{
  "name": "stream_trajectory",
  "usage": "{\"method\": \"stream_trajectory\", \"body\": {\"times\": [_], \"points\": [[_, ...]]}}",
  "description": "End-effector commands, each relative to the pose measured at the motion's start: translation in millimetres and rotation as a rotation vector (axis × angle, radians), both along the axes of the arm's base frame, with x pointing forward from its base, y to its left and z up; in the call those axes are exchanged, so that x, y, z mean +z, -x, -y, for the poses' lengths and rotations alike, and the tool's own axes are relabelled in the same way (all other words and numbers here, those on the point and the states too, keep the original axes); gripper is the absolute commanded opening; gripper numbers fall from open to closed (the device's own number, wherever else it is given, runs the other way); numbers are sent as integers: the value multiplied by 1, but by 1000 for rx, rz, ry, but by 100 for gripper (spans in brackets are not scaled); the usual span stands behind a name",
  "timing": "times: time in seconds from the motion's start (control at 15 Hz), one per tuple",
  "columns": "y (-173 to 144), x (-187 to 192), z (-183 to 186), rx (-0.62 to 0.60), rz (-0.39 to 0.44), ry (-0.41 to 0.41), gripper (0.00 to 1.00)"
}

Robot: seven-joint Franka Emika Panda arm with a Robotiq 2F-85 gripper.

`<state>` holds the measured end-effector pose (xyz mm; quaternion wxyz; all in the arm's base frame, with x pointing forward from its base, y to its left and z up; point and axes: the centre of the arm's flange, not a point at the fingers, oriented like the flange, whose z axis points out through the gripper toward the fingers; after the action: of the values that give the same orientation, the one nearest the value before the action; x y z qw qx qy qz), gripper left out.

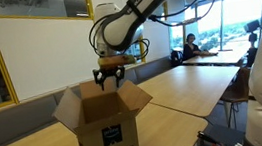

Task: Put the measuring tape, turnip plushie and the rope in the box respectively then move the box to the right, then put the black object in the box

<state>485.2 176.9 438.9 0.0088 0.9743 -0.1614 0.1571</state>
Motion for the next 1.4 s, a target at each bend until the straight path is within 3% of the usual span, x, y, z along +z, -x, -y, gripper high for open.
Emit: {"method": "stream_trajectory", "body": {"times": [0.0, 0.27, 0.87, 1.33], "points": [[-3, 8, 0, -5, -14, 0, 100], [4, 23, 15, -23, 5, 25, 100], [19, 58, 91, -143, 33, 16, 100], [22, 35, 151, -190, -57, -117, 100]]}}
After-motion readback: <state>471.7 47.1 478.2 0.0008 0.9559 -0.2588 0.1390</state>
